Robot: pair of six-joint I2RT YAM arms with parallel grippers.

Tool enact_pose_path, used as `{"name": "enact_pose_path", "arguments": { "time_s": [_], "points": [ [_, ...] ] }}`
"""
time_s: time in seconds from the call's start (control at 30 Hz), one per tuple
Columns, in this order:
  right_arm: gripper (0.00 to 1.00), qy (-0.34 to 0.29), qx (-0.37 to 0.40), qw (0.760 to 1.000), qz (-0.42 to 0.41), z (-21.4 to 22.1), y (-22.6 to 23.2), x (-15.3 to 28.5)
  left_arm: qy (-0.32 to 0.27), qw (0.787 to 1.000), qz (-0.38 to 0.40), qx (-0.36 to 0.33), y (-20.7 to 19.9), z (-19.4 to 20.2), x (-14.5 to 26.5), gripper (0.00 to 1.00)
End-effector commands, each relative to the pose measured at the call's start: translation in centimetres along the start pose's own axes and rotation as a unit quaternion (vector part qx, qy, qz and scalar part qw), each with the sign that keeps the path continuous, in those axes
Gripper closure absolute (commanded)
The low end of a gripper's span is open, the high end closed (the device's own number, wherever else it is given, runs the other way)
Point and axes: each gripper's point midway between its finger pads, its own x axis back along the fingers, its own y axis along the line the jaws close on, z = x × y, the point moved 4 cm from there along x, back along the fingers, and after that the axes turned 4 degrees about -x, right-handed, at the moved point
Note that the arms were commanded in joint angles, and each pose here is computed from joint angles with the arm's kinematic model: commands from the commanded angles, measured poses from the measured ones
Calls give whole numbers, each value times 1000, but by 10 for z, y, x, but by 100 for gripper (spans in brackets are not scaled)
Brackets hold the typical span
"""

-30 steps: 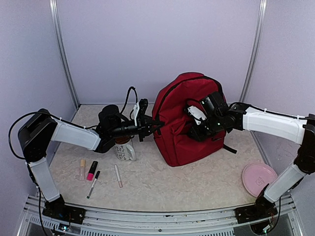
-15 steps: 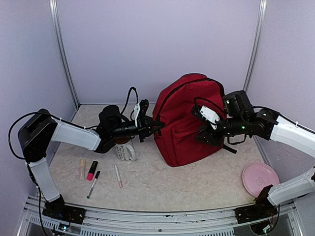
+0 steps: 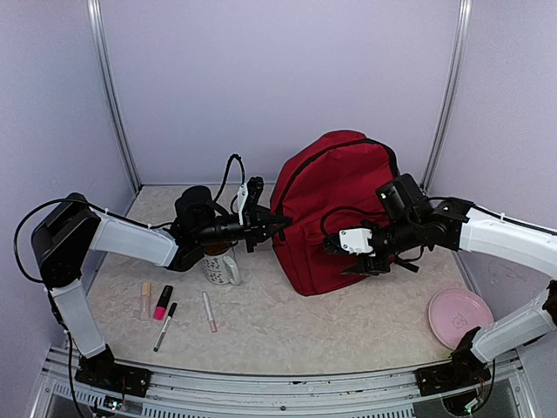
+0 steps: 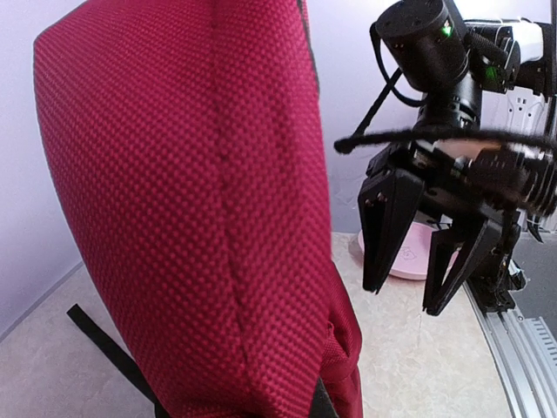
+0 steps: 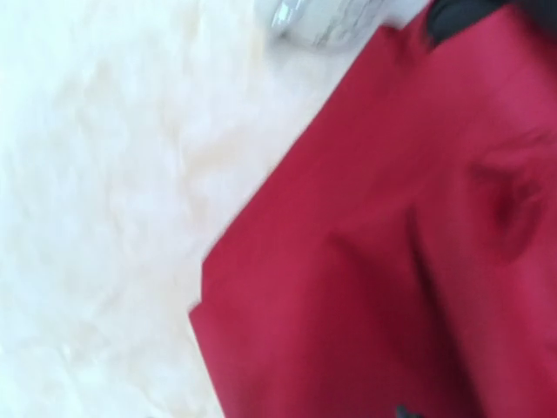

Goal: Pack the student bag
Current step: Open the lower front pocket of the student bag.

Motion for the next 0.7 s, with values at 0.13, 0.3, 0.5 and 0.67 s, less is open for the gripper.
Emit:
{"name": "enact_pose_path", "arguments": {
  "time_s": [0.13, 0.3, 0.5, 0.67],
  "points": [
    [31, 41, 81, 990, 109, 21, -46, -6, -18, 999, 11, -26, -4, -21, -1, 100],
    [27, 50, 99, 983, 144, 13, -71, 0, -17, 999, 11, -26, -4, -20, -1, 100],
    [27, 73, 102, 984, 130, 17, -79, 0, -16, 999, 6, -28, -4, -20, -1, 100],
    [28, 105, 101, 986, 85, 29, -75, -13, -14, 999, 7, -30, -5, -19, -1, 100]
  ]
}}
